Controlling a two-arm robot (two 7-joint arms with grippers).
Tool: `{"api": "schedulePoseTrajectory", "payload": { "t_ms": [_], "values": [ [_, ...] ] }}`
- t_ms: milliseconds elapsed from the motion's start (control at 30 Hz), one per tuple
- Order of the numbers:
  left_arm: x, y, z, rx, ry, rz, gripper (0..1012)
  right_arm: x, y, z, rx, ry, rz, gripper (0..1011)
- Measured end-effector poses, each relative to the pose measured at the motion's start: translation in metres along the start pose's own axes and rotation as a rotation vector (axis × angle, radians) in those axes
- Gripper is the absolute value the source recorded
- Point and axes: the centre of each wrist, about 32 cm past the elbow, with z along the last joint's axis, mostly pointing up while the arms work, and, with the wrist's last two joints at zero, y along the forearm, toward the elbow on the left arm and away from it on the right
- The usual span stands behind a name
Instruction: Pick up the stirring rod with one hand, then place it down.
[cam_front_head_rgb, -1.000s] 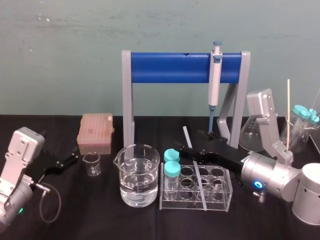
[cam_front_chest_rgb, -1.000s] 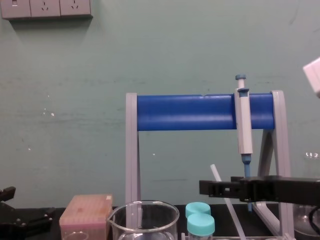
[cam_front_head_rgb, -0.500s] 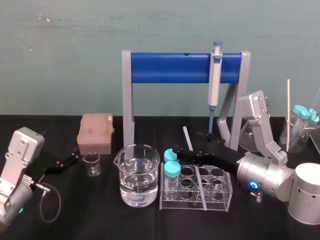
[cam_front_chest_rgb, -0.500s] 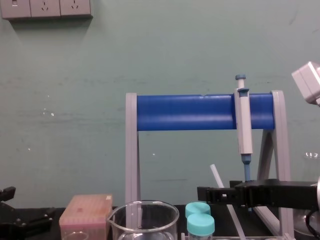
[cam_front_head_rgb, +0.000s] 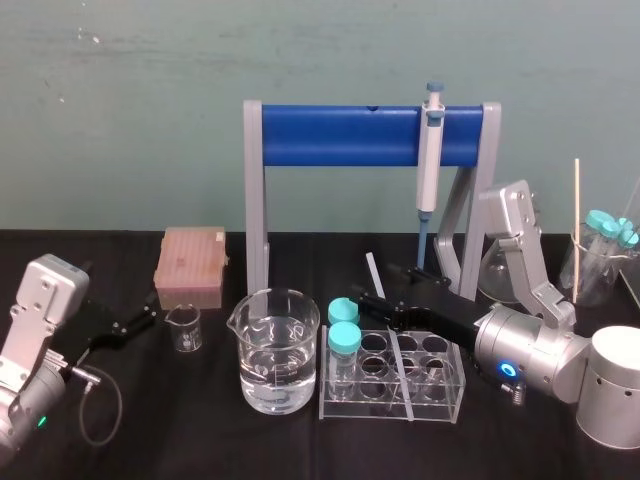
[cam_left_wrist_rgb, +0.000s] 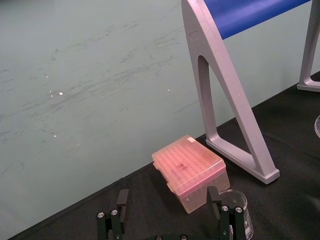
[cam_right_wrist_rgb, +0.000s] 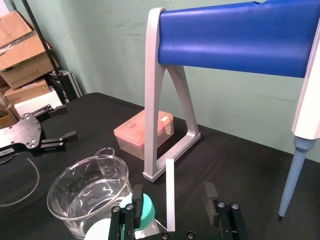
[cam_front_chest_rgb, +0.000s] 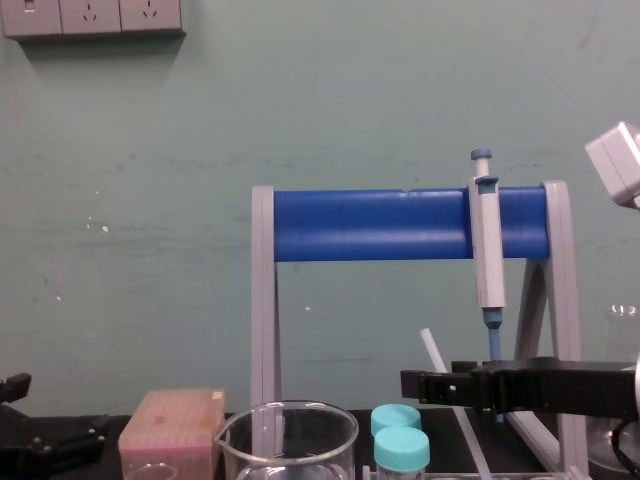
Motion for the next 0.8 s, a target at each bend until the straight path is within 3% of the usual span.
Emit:
{"api": "schedulePoseTrajectory", "payload": {
  "t_ms": [667, 800],
  "values": [
    [0.0000, 0.0000, 0.0000, 0.000, 0.000, 0.000, 1000, 0.0001, -0.0002, -0.0002, 0.001, 0.002, 0.002, 147],
    [0.0000, 0.0000, 0.0000, 0.000, 0.000, 0.000, 1000, 0.0001, -0.0002, -0.0002, 0.001, 0.002, 0.002, 69]
  ]
}}
